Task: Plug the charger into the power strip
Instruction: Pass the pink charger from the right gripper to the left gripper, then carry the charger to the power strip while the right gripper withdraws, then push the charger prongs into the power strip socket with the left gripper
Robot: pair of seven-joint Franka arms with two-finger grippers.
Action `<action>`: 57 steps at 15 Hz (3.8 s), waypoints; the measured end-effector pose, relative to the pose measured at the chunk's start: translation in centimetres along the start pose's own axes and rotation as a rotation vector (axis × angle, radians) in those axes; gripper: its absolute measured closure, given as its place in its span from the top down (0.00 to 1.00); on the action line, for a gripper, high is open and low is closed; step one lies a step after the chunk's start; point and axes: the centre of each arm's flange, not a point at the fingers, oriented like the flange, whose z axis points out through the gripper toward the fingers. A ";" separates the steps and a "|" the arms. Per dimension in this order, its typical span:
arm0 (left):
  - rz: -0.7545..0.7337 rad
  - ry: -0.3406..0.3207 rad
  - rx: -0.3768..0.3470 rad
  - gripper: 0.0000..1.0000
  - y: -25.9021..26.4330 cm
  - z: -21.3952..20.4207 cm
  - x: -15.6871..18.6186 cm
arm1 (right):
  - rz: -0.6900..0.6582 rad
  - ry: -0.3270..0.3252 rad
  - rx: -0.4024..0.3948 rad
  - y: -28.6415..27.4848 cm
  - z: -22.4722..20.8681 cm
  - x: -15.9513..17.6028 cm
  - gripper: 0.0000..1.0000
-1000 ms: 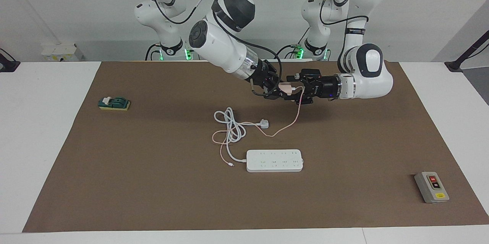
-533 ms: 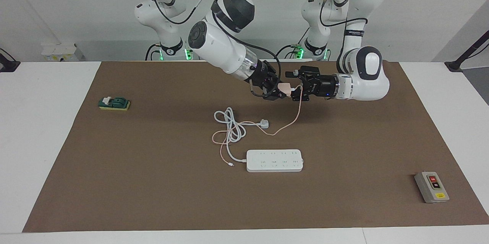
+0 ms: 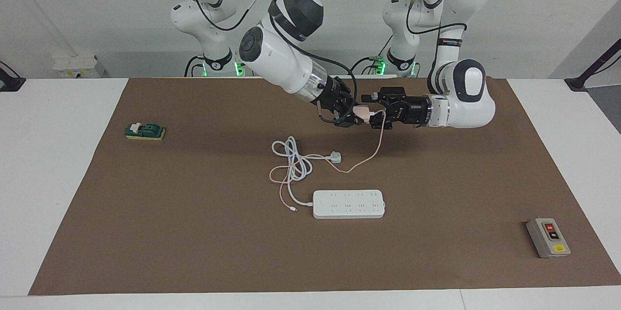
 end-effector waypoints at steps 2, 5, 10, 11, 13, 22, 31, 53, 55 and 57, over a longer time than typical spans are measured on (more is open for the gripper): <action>-0.001 0.012 0.002 0.70 -0.1 -0.1 0.1 | 0.000 0.000 0.000 0.0 0.0 0.0 0.48; -0.002 0.013 0.002 0.57 -0.1 -0.1 0.1 | 0.000 0.000 0.000 0.0 0.0 0.0 0.48; -0.002 0.012 0.001 0.54 -0.1 0.0 0.1 | 0.000 0.000 0.000 0.0 0.0 0.0 0.48; -0.002 0.011 0.001 0.54 -0.2 0.0 0.1 | 0.000 0.000 0.000 0.0 0.0 0.0 0.48; -0.002 0.002 0.012 0.34 -0.3 -0.1 0.0 | 0.000 0.000 -0.001 0.0 0.0 0.0 0.48; 0.004 -0.009 0.026 0.33 0.0 -0.1 0.2 | 0.025 -0.001 0.001 0.0 0.1 -0.1 0.62; 0.104 -0.087 0.170 0.32 2.7 -2.0 1.6 | 0.094 -0.006 0.053 -2.9 -4.3 3.1 1.00; 0.995 -0.815 1.262 0.32 2.2 4.7 7.8 | -0.943 0.492 -0.225 -3.3 -28.3 19.4 1.00; 1.145 -0.951 1.280 0.32 1.4 5.5 9.4 | -1.109 0.546 -0.299 -2.1 -31.0 20.4 1.00; 1.226 -1.039 1.284 0.32 0.8 6.3 10.9 | -1.274 0.585 -0.379 -0.8 -33.5 21.4 1.00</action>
